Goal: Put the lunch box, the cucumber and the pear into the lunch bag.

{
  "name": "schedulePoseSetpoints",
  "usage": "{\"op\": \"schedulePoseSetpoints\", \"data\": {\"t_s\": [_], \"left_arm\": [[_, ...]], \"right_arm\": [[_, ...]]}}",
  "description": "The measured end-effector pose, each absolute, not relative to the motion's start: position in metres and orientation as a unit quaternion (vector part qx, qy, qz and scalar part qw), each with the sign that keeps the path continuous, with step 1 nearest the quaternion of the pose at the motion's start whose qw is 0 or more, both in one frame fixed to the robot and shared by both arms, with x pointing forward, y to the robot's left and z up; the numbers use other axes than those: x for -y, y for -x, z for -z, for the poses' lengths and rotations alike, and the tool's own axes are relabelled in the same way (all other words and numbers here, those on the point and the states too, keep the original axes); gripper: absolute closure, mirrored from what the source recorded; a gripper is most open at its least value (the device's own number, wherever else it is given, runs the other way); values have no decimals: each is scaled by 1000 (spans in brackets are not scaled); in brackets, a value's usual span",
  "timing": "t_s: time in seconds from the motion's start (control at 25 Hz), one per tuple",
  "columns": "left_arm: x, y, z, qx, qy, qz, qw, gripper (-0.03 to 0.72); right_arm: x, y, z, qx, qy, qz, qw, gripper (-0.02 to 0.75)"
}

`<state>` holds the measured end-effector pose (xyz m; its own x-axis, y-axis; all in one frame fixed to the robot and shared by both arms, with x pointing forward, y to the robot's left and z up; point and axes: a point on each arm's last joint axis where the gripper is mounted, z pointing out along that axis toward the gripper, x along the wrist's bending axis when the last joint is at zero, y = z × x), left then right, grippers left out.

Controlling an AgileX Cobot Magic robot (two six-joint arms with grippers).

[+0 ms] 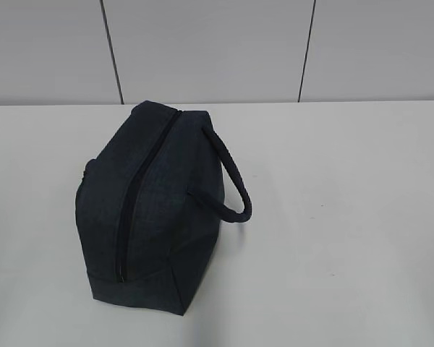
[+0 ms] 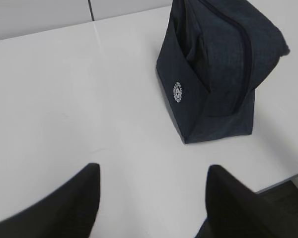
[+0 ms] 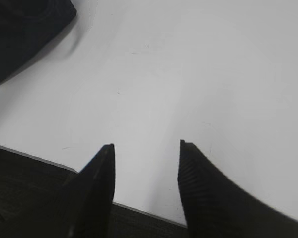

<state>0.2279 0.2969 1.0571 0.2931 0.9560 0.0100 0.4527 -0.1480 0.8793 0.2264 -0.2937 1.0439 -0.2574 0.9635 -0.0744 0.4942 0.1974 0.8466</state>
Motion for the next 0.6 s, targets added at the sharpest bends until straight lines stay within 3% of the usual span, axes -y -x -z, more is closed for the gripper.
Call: {"op": "schedulePoseSetpoints", "data": {"t_s": [0.6], "left_arm": [[-297,-228,-1057,-509,-692,-309,408,285]], "right_arm": [[294,-226,-1044,-701,-521,-364,323,400]]}}
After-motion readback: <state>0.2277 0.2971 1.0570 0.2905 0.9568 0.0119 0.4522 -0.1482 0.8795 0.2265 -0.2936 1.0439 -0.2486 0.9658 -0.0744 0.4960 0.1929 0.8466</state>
